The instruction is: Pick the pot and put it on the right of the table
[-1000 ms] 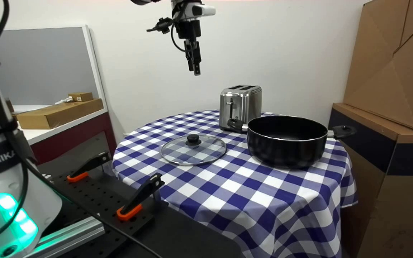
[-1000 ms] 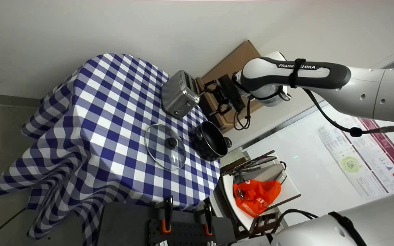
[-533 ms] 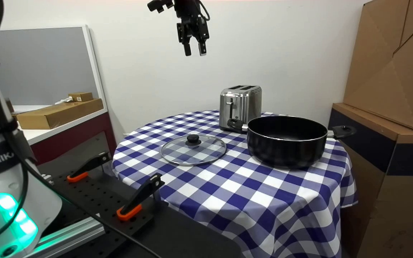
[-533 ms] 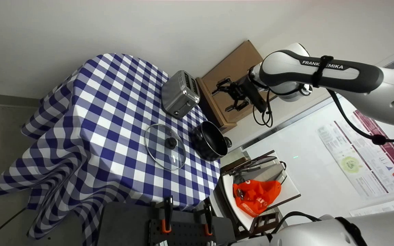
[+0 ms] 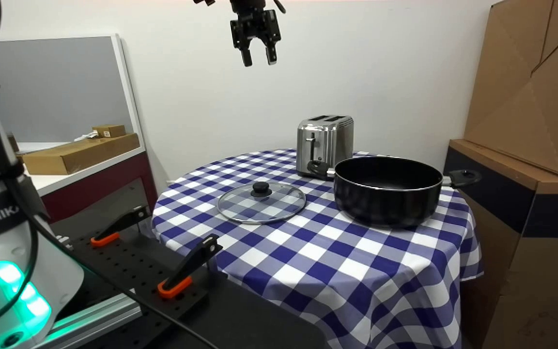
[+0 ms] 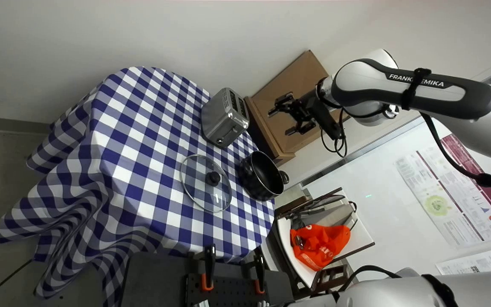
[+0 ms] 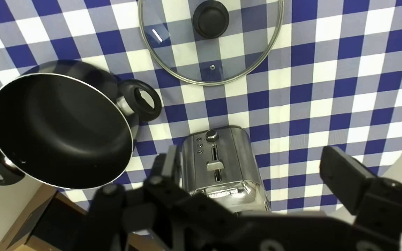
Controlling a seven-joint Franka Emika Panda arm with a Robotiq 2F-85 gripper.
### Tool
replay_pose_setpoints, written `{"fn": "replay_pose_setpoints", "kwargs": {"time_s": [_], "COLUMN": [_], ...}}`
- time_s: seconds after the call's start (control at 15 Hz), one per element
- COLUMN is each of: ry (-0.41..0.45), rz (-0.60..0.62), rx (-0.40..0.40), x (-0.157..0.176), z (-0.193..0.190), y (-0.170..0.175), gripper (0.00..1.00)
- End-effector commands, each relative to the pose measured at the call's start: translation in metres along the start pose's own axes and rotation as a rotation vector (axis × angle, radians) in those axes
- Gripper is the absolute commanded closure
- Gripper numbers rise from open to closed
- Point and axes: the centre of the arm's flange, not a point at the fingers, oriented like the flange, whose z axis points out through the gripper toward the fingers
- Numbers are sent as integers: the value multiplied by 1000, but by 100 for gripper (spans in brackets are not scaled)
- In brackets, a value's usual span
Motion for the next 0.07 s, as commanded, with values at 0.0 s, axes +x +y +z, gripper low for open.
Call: {"fn": "replay_pose_setpoints", "kwargs": {"time_s": [0.0], "ry": [0], "rz": [0], "rx": [0], "x": [0], "z": [0], "y": [0], "gripper": [0]}}
